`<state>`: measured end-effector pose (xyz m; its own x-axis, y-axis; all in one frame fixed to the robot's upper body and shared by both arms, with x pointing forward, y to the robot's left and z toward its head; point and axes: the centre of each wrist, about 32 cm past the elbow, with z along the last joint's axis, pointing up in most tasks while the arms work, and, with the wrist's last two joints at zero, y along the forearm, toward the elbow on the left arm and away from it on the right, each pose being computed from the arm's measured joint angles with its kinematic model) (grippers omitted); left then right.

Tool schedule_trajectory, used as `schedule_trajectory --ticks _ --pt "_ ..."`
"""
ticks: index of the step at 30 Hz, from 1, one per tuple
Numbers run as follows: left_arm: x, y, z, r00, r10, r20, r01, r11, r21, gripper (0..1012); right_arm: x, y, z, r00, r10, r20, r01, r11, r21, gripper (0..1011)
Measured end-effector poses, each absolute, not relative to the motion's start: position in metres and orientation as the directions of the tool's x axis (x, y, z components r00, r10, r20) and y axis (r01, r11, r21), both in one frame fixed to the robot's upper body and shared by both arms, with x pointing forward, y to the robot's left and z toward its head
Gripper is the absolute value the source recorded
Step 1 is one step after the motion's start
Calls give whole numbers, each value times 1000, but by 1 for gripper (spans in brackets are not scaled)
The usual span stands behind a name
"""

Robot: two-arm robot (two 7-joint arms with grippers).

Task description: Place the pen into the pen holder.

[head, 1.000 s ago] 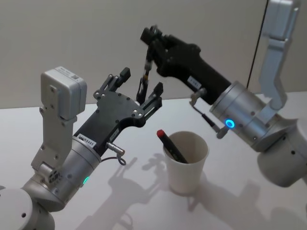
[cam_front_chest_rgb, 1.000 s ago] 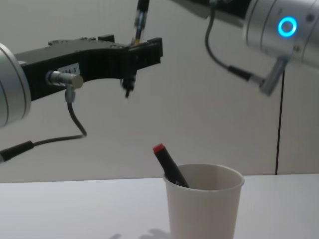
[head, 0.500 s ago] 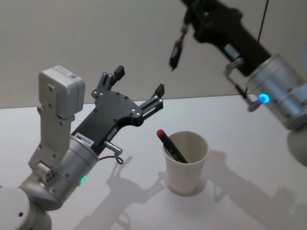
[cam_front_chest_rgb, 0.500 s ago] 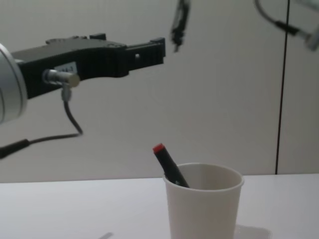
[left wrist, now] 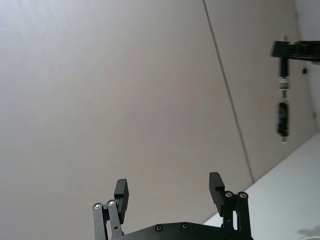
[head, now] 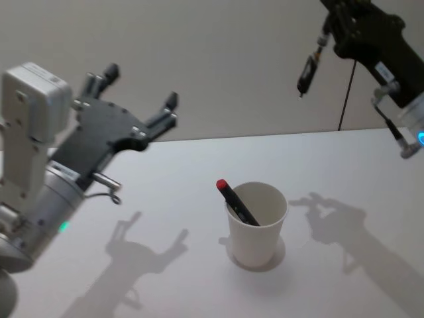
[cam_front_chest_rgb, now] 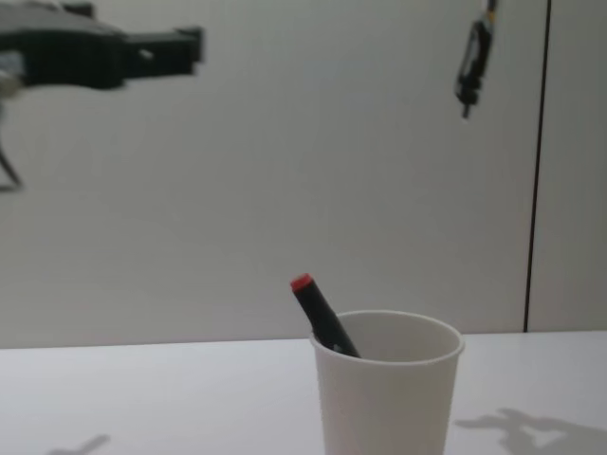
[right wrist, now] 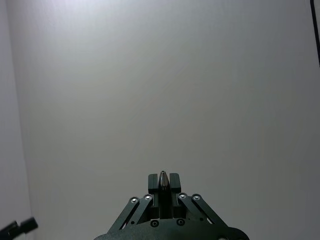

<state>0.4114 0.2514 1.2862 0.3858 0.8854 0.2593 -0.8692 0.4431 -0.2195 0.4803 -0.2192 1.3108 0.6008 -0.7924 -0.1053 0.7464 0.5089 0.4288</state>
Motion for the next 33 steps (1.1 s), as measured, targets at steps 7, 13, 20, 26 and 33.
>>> schedule_trajectory --ticks 7,13,20,26,33 --pt "409 277 1308 288 894 343 -896 378 -234 1001 474 -228 1305 607 -785 -125 758 523 390 118" --pt "408 288 1319 245 893 377 -904 351 -245 1001 471 -229 1298 639 -756 -143 745 563 357 118" --pt "406 296 1328 210 890 405 -908 331 -256 1001 468 -225 1291 690 -704 -168 713 622 323 118" --pt "406 299 1332 195 888 417 -910 323 -261 1001 467 -222 1286 714 -676 -183 694 650 308 118" --pt "405 302 1335 182 886 426 -911 315 -266 1001 467 -216 1281 713 -679 -172 694 651 308 118"
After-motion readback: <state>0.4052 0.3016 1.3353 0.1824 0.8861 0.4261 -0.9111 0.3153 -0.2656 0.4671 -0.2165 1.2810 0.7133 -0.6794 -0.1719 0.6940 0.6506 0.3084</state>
